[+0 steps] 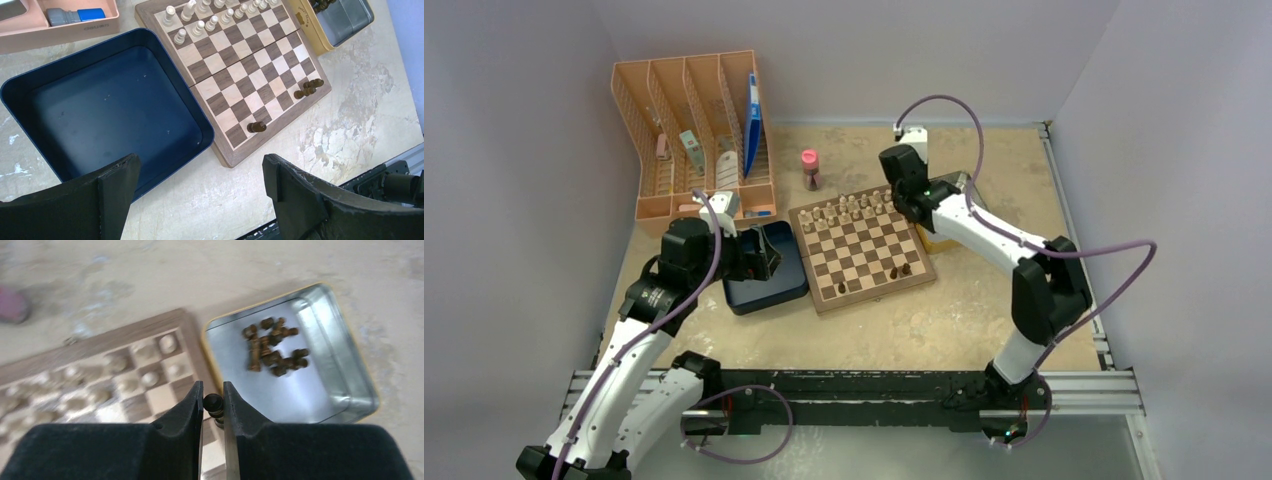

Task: Set up the chess pieces on the board
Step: Place the chess piece on the chessboard.

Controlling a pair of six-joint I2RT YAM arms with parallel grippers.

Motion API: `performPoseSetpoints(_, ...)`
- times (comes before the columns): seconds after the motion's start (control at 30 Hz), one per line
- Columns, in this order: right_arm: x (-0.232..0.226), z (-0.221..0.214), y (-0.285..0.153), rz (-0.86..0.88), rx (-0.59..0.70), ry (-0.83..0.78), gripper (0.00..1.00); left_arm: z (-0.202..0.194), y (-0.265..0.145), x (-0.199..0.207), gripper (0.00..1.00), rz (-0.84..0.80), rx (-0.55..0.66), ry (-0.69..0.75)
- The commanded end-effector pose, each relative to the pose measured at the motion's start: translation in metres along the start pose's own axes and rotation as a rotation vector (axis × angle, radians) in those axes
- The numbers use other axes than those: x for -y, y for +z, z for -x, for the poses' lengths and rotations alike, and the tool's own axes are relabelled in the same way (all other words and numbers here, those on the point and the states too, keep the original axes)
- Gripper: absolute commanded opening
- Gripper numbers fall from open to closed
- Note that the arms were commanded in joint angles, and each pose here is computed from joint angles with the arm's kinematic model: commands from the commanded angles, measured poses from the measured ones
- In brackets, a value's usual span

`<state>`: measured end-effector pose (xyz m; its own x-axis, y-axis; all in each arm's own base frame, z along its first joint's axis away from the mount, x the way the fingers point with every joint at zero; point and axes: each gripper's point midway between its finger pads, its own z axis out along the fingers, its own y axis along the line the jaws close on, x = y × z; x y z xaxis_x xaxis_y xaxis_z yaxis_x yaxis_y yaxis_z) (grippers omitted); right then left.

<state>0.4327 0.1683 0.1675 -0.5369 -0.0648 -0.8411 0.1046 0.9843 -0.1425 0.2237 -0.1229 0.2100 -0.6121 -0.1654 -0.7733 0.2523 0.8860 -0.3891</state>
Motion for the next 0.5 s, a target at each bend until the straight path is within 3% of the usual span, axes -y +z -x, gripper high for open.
performPoseSetpoints(0.0,-0.035,0.006,-0.032,0.178,0.069,0.076,0.18,0.012,-0.002,0.002,0.93,-0.004,0.052,-0.003)
performPoseSetpoints(0.23,-0.081,-0.009,-0.081,0.455,0.146,0.112,0.18,0.014,-0.003,0.002,0.93,-0.001,0.061,-0.002)
performPoseSetpoints(0.47,-0.095,-0.049,-0.115,0.635,0.211,0.145,0.19,0.013,-0.002,0.001,0.93,0.002,0.052,-0.003)
